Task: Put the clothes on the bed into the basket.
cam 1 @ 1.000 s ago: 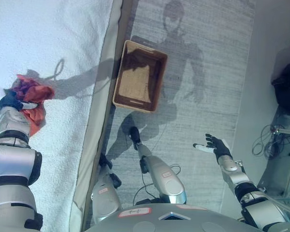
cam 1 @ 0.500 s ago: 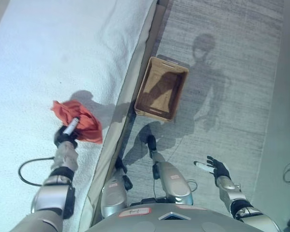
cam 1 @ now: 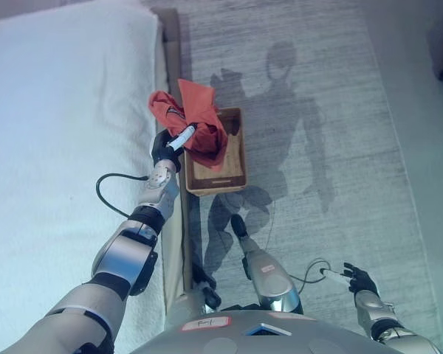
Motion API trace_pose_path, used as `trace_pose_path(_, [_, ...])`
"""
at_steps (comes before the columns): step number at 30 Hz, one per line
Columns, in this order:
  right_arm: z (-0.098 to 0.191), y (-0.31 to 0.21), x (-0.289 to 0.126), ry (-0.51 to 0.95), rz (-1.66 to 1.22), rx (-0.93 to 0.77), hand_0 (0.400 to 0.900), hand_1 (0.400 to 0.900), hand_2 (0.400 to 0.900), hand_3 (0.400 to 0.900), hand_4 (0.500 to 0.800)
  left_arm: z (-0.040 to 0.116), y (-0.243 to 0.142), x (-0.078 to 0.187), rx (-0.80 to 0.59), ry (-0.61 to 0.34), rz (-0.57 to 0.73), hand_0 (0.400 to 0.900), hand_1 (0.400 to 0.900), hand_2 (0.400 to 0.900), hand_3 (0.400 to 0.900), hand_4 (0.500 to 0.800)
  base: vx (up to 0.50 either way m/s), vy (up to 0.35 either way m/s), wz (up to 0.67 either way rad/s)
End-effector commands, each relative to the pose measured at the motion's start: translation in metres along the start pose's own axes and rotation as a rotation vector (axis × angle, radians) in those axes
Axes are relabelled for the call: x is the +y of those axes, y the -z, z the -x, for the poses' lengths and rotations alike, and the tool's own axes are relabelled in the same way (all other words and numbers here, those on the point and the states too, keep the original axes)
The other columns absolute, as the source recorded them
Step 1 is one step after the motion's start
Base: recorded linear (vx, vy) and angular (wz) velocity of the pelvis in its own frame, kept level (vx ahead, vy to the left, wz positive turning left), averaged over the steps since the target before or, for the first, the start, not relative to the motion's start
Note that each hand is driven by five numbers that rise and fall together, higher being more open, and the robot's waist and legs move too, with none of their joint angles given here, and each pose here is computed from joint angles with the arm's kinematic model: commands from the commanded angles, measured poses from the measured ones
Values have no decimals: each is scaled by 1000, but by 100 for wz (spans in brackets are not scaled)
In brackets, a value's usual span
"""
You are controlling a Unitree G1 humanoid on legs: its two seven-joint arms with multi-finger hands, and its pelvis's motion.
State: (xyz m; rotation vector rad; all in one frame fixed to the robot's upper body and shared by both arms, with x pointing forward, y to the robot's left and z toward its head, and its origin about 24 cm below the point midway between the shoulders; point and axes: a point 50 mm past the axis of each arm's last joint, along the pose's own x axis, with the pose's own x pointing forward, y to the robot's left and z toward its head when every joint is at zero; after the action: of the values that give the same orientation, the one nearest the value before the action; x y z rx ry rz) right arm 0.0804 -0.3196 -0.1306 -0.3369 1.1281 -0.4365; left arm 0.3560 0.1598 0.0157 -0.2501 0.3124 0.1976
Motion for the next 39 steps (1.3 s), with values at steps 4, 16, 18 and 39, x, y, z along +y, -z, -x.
trace_pose_path(4, [1, 14, -48, 155, -24, 56, 900, 900, 900, 900, 800, -12, -43, 8, -105, -14, -73, 400, 400, 400, 400, 500, 46, -63, -19])
trace_pose_path(16, [0, 10, -58, 163, -17, 59, 900, 900, 900, 900, 800, -15, -50, 6, -74, 87, -296, 900, 900, 900, 900, 800, 38, -59, -8])
trace_pose_path(18, [0, 10, -57, 158, -15, 58, 900, 900, 900, 900, 800, -15, -51, 7, -75, 89, -330, 900, 900, 900, 900, 800, 13, -37, 4])
trace_pose_path(39, [0, 14, -30, 65, 26, 72, 900, 900, 900, 900, 800, 3, 28, 48, 153, -11, -447, 900, 900, 900, 900, 800, -26, -16, 14])
